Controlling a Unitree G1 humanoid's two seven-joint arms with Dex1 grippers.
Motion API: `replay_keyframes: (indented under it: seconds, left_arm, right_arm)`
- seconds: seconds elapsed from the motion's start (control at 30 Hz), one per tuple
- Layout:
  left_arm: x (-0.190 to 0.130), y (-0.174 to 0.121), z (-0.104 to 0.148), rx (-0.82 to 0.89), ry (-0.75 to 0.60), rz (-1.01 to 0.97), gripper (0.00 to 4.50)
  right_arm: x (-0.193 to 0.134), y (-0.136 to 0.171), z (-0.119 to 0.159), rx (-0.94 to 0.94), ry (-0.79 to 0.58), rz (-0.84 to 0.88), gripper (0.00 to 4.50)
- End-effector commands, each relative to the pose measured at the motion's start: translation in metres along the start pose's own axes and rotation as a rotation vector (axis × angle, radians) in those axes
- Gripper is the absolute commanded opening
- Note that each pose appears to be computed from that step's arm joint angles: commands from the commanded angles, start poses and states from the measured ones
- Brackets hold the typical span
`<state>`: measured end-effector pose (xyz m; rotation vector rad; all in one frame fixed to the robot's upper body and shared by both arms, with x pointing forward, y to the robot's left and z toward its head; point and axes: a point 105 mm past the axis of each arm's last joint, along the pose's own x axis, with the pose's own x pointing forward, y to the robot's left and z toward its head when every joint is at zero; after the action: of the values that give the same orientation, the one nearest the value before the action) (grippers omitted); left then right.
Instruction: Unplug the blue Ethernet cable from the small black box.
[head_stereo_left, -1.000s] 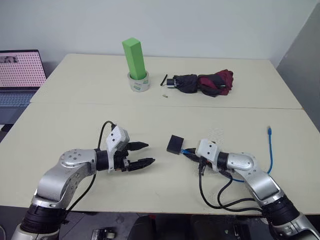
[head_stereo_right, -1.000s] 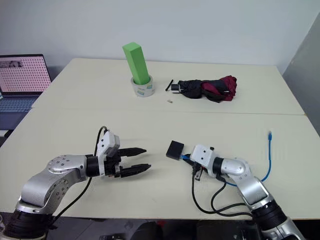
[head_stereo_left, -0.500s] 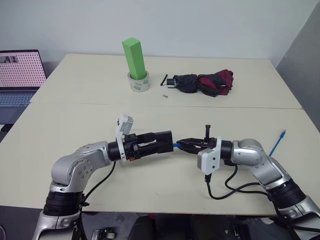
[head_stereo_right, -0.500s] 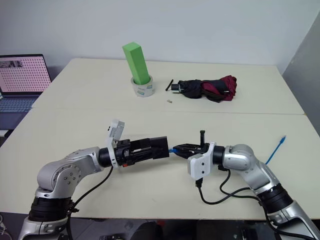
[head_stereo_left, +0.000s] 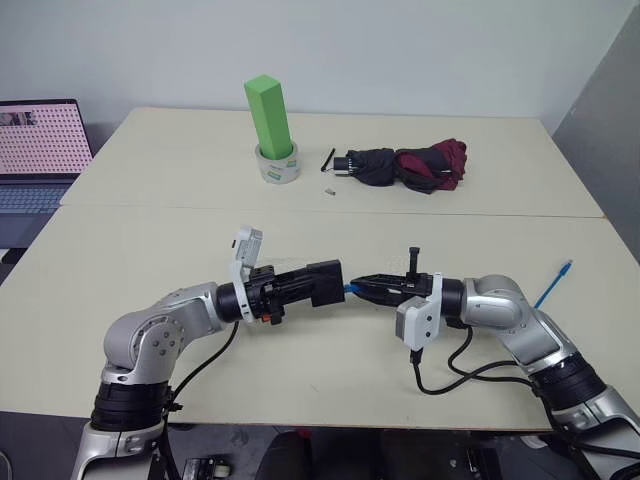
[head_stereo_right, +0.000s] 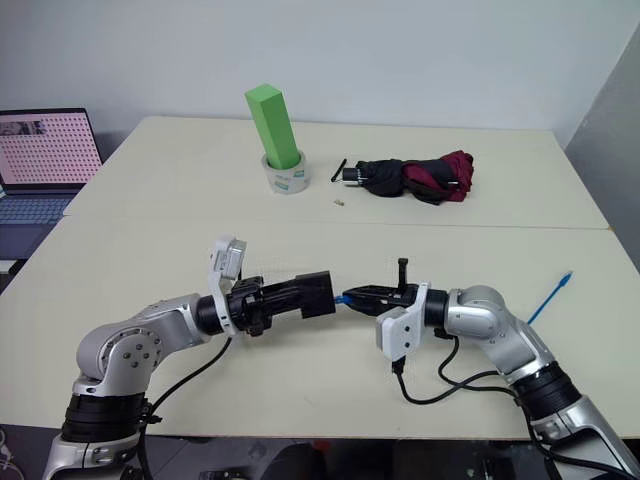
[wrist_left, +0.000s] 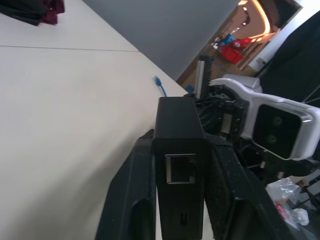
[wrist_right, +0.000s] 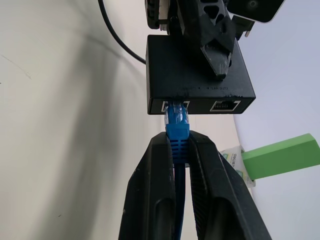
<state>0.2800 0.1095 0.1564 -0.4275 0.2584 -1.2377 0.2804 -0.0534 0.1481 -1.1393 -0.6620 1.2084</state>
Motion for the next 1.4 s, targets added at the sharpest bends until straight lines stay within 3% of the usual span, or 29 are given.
replay_keyframes:
  seconds: [0.03,0.07,0.13,0.2,0.23,0.43,0.6,0.73,0.93,1.4]
  left_arm:
    - [0.0,-0.005,0.009,0.022,-0.02,-0.019,0.78]
    - [0.001,-0.005,0.009,0.022,-0.019,-0.021,0.78]
    - [0.001,-0.005,0.009,0.023,-0.018,-0.026,0.78]
    - [0.002,-0.005,0.01,0.029,-0.011,-0.035,0.78]
    - [0.002,-0.006,0.01,0.032,-0.007,-0.04,0.78]
    - [0.004,-0.009,0.009,0.091,0.07,-0.103,0.78]
    - [0.004,-0.013,0.009,0.173,0.15,-0.168,0.78]
    - [0.008,-0.019,0.014,0.22,0.163,-0.218,0.78]
    - [0.011,-0.026,0.018,0.253,0.167,-0.252,0.78]
    - [0.01,-0.026,0.017,0.263,0.171,-0.255,0.78]
  right_arm:
    - [0.002,-0.013,0.011,-0.08,-0.051,-0.011,0.13]
    - [0.002,-0.011,0.011,-0.084,-0.052,0.0,0.13]
    - [0.001,-0.011,0.011,-0.094,-0.055,0.004,0.83]
    - [0.0,-0.01,0.01,-0.071,-0.048,0.029,1.01]
    - [-0.002,-0.008,0.008,-0.058,-0.037,0.055,1.34]
    - [-0.028,-0.009,0.016,0.297,0.021,0.182,2.42]
    - [-0.034,-0.023,0.034,0.814,-0.035,0.129,2.42]
    - [-0.027,-0.028,0.039,1.059,-0.073,0.086,2.42]
    - [-0.021,-0.019,0.039,1.234,-0.081,0.104,2.42]
    - [-0.016,-0.015,0.028,1.325,-0.082,0.096,2.42]
